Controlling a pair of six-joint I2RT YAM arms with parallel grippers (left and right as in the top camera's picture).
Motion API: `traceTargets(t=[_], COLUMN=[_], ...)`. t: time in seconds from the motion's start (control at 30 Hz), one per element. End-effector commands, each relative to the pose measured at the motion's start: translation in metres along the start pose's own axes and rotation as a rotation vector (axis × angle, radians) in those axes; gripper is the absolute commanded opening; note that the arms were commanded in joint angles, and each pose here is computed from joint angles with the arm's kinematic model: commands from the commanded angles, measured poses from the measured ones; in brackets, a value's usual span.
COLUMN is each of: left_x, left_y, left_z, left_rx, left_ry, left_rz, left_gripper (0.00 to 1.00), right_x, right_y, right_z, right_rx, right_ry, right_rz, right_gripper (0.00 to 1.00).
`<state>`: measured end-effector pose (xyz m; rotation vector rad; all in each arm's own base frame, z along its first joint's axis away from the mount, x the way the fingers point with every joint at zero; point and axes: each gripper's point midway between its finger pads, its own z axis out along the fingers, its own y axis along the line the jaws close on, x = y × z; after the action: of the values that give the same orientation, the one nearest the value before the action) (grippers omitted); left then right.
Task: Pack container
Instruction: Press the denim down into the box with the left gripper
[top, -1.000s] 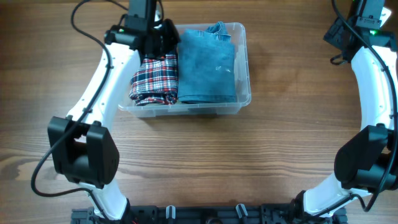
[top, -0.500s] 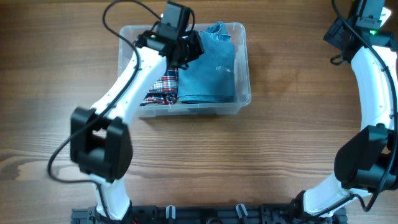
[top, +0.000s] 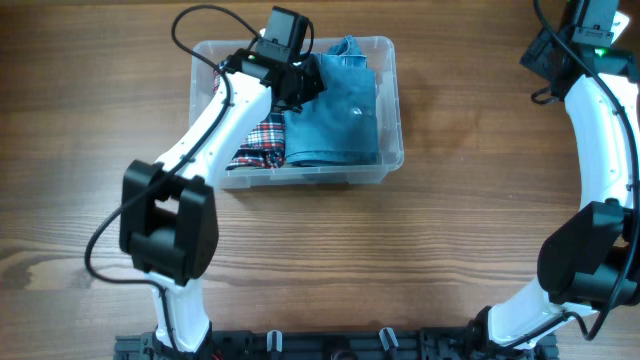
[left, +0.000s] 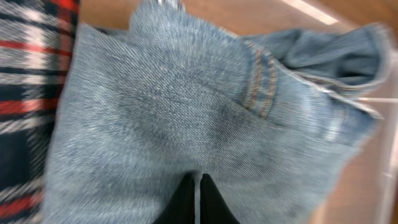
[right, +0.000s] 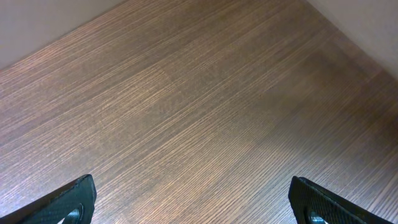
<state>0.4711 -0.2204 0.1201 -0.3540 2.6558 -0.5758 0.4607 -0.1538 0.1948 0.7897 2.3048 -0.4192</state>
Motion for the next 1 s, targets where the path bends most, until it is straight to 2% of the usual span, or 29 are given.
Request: traceTargets(t=[0.0, 0.07, 0.2, 0.23, 0.27, 0.3, 0.37, 0.4, 0.63, 0.77, 0.97], left_x=[-0.011, -0.009, -0.006, -0.006, -0.007, -0.007, -0.005, -0.003, 0.025, 0.04, 0.042], left_y=[-0.032, -0.037, -0.033, -0.033, -0.033, -0.033, -0.031, -0.03, -0.017, -0.007, -0.005], left_z=[-0.061, -0.071, -0.095, -0.102, -0.111, -0.121, -0.142, -0.152, -0.203, -0.208, -0.206], left_rx=[0.11, 0.129, 0.121, 0.123, 0.126, 0.128, 0.13, 0.129, 0.11, 0.074, 0.067], left_ry=[-0.076, -0.071, -0.074, -0.083, -0.094, -0.103, -0.117, -0.12, -0.093, -0.041, -0.03], left_rz=[0.048, 0.052, 0.08, 0.099, 0.118, 0.133, 0.162, 0.165, 0.158, 0.146, 0.144], left_gripper=[0.07, 0.11, 0.29, 0.42, 0.51, 0.66, 0.9, 1.0, 1.0, 1.0, 1.0], right_x=[0.005, 0.005, 0.005, 0.006, 0.006, 0.006, 0.005, 0.005, 0.005, 0.005, 0.005], right_y=[0.001, 0.001, 0.001, 0.001, 0.001, 0.001, 0.001, 0.001, 0.001, 0.001, 0.001], right_z=[0.007, 0.007, 0.007, 0.007, 0.007, 0.007, 0.007, 0.007, 0.007, 0.007, 0.007], right_rx=[0.001, 0.001, 0.001, 0.001, 0.001, 0.001, 0.001, 0.001, 0.001, 0.001, 0.001], right_ry=[0.018, 0.018, 0.018, 0.019, 0.019, 0.019, 0.018, 0.018, 0.018, 0.018, 0.018], right_rz=[-0.004, -0.004, -0.004, -0.004, -0.004, -0.004, -0.004, -0.004, -0.004, -0.004, -0.004], right_gripper=[1.0, 1.0, 1.0, 1.0, 1.0, 1.0, 1.0, 1.0, 1.0, 1.0, 1.0])
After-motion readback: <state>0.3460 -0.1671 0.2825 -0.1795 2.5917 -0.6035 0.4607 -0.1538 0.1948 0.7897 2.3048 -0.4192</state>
